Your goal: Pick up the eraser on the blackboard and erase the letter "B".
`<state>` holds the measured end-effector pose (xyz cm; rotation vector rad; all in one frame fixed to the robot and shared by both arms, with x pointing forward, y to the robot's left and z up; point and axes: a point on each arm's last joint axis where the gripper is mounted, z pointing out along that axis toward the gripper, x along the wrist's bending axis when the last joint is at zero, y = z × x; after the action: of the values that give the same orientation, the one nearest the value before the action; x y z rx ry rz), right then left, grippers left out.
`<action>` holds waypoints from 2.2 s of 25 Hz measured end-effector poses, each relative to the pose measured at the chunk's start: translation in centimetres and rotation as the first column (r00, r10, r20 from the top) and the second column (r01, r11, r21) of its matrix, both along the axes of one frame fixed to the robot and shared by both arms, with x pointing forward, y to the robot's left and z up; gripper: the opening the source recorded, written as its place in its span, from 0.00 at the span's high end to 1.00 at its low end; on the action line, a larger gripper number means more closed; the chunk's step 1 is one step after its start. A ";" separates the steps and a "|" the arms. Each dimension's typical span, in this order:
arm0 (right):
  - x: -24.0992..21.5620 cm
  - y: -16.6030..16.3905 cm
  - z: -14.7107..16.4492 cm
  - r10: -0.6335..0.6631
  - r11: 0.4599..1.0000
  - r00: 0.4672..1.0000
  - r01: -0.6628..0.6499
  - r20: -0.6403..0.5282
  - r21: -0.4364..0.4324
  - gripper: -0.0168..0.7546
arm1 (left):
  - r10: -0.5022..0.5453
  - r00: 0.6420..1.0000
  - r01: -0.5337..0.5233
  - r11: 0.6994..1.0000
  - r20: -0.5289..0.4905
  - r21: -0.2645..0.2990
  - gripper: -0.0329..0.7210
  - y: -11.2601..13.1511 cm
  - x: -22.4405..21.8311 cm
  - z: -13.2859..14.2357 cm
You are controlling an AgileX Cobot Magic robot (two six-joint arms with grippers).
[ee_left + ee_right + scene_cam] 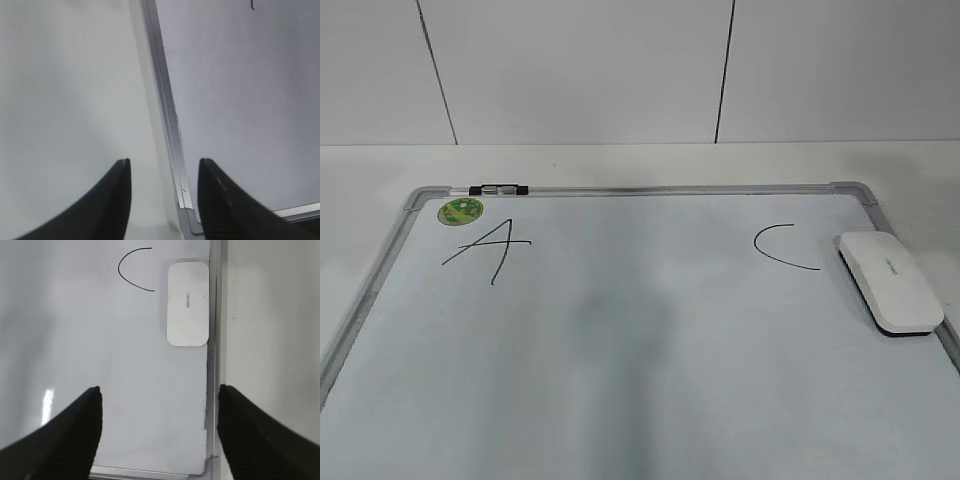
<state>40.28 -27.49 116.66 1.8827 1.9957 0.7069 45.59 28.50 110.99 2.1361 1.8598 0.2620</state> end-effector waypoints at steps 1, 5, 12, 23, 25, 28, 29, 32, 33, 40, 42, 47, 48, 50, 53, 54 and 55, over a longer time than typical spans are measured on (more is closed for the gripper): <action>-1.2 -0.1 0.0 0.000 1.000 1.000 0.000 0.018 0.002 0.24 | 0.000 1.000 0.000 1.000 0.022 -0.001 0.53 0.0 -1.0 0.4; -4.4 -0.4 -1.0 0.009 1.000 0.999 -0.008 0.051 -0.004 0.24 | -0.001 0.995 0.001 1.000 0.100 -0.004 0.55 0.2 -5.1 1.2; -9.9 -1.0 -2.6 0.013 1.000 0.989 -0.013 0.150 -0.003 0.24 | -0.001 0.969 0.001 1.000 0.247 -0.003 0.59 0.5 -11.8 1.3; -13.6 -2.3 -7.6 -0.016 0.994 0.983 0.035 0.180 -0.103 0.24 | 0.001 0.918 -0.003 1.000 0.397 0.006 0.59 0.9 -19.1 -2.5; -13.6 -2.4 -9.1 -0.019 0.992 0.987 0.038 0.159 -0.120 0.24 | 0.002 0.910 -0.005 1.000 0.415 0.005 0.60 0.9 -19.7 -3.6; -13.5 -2.4 -10.8 -0.017 0.992 0.986 0.037 0.165 -0.123 0.24 | 0.005 0.898 -0.007 1.000 0.440 0.003 0.62 1.0 -20.1 -5.0; -13.6 -2.4 -11.1 -0.014 0.992 0.985 0.035 0.170 -0.119 0.24 | 0.005 0.892 -0.006 1.000 0.452 0.000 0.63 0.9 -20.3 -5.2; -13.9 -2.4 -11.3 -0.003 0.993 0.976 0.028 0.219 -0.112 0.24 | 0.011 0.855 -0.005 1.000 0.518 -0.012 0.63 0.9 -20.6 -5.4; -13.9 -2.4 -11.3 -0.003 0.993 0.976 0.028 0.219 -0.112 0.24 | 0.013 0.845 -0.006 1.000 0.535 -0.015 0.63 0.9 -20.6 -5.5; -15.7 -2.4 -11.3 0.004 0.996 0.931 0.029 0.364 -0.086 0.24 | 0.014 0.830 -0.006 1.000 0.557 -0.016 0.63 0.9 -20.7 -5.6; -16.2 -2.4 -11.3 0.004 0.996 0.919 0.031 0.395 -0.083 0.24 | 0.014 0.829 -0.006 1.000 0.559 -0.016 0.63 0.9 -20.6 -5.6; -17.2 -2.5 -11.8 0.002 0.996 0.900 0.035 0.437 -0.077 0.24 | 0.014 0.828 -0.006 1.000 0.560 -0.017 0.63 0.9 -20.6 -5.6; -17.3 -2.5 -11.9 0.002 0.996 0.898 0.035 0.441 -0.076 0.24 | 0.014 0.828 -0.006 1.000 0.560 -0.017 0.63 0.9 -20.6 -5.6; -17.4 -2.5 -12.0 0.002 0.997 0.895 0.036 0.446 -0.075 0.24 | 0.014 0.828 -0.006 1.000 0.560 -0.017 0.63 0.9 -20.6 -5.6; -17.5 -2.6 -12.0 0.002 0.997 0.892 0.036 0.451 -0.075 0.24 | 0.014 0.828 -0.006 1.000 0.560 -0.017 0.63 0.9 -20.6 -5.6; -17.5 -2.6 -12.0 0.002 0.997 0.892 0.036 0.451 -0.075 0.24 | 0.014 0.828 -0.006 1.000 0.560 -0.017 0.63 0.9 -20.6 -5.6; -17.5 -2.6 -12.0 0.002 0.997 0.892 0.036 0.451 -0.075 0.24 | 0.014 0.828 -0.006 1.000 0.560 -0.017 0.64 0.9 -20.6 -5.6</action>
<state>22.76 -30.04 104.68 1.5126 1.6794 0.9430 24.95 29.40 105.43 1.7708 1.5110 0.7848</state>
